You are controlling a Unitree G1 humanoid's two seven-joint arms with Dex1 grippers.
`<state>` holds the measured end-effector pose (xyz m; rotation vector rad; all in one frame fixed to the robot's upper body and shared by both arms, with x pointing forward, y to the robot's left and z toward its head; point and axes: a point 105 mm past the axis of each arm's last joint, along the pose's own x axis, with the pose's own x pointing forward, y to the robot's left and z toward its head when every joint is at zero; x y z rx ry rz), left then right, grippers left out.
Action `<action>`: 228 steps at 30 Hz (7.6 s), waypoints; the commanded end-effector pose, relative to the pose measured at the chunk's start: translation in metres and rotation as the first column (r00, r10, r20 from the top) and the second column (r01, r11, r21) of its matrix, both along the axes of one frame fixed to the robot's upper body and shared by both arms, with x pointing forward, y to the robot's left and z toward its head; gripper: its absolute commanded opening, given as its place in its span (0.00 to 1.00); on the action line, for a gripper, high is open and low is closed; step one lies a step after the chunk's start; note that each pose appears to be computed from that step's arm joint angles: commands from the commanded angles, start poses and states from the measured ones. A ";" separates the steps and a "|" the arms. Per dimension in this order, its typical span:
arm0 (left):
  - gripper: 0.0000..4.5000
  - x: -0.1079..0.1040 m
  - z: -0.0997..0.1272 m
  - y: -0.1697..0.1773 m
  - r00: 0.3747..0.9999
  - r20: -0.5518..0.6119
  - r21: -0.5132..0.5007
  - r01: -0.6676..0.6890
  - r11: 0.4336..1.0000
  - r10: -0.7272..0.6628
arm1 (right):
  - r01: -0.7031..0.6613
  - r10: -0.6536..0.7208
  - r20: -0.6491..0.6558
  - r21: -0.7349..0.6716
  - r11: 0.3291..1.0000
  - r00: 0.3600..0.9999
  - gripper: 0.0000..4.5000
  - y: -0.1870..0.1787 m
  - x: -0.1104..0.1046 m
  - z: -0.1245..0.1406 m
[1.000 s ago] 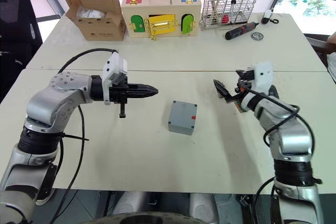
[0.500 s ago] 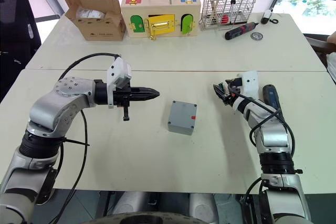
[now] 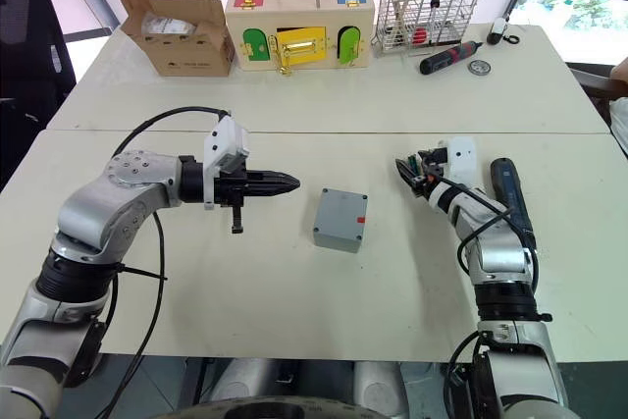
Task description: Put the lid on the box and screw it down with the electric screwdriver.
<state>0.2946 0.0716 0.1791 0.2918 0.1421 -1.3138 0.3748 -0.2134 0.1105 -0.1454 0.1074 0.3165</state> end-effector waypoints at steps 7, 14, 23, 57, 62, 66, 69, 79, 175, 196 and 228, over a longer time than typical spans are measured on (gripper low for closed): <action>0.00 -0.005 0.002 -0.001 0.998 0.061 0.037 0.023 0.999 -0.025 | 0.033 -0.035 0.075 0.018 0.999 0.997 0.02 -0.005 0.003 0.017; 0.00 -0.003 0.003 -0.001 0.998 0.060 0.032 0.021 0.999 -0.023 | 0.054 -0.055 0.087 0.014 0.998 0.995 0.02 -0.008 0.003 0.020; 0.00 0.003 0.009 0.001 0.998 0.053 0.007 0.028 1.000 -0.028 | -0.039 0.034 0.222 0.021 0.999 0.974 0.02 0.000 -0.008 0.093; 0.00 -0.018 -0.003 0.009 0.991 0.005 0.080 0.136 0.987 -0.137 | -0.430 0.434 -0.047 0.080 0.899 0.899 0.02 0.077 -0.101 0.054; 0.00 -0.017 -0.004 0.009 0.992 0.007 0.078 0.129 0.989 -0.129 | -0.414 0.418 -0.052 0.076 0.907 0.907 0.02 0.075 -0.096 0.051; 0.00 -0.016 -0.007 0.009 0.992 0.007 0.083 0.124 0.989 -0.125 | -0.407 0.412 -0.060 0.073 0.910 0.909 0.02 0.074 -0.094 0.047; 0.00 -0.015 -0.008 0.009 0.993 0.010 0.089 0.119 0.989 -0.121 | -0.405 0.410 -0.067 0.077 0.911 0.910 0.02 0.074 -0.093 0.045; 0.00 -0.015 -0.007 0.008 0.994 0.013 0.078 0.112 0.991 -0.113 | -0.417 0.422 -0.080 0.076 0.906 0.903 0.02 0.080 -0.093 0.040; 0.00 -0.039 -0.002 -0.058 0.980 0.145 -0.069 0.148 0.987 -0.136 | -0.231 -0.163 -0.917 -0.259 0.938 0.365 0.43 -0.150 -0.097 0.015; 0.00 0.018 0.018 -0.041 0.972 0.111 -0.089 0.217 0.972 -0.207 | -0.305 0.101 0.374 0.537 0.786 0.922 0.43 -0.024 -0.089 0.238; 0.00 0.015 -0.042 -0.048 0.953 0.069 0.142 0.285 0.948 -0.296 | -0.264 0.172 0.434 0.160 0.951 0.884 0.43 0.094 -0.112 0.133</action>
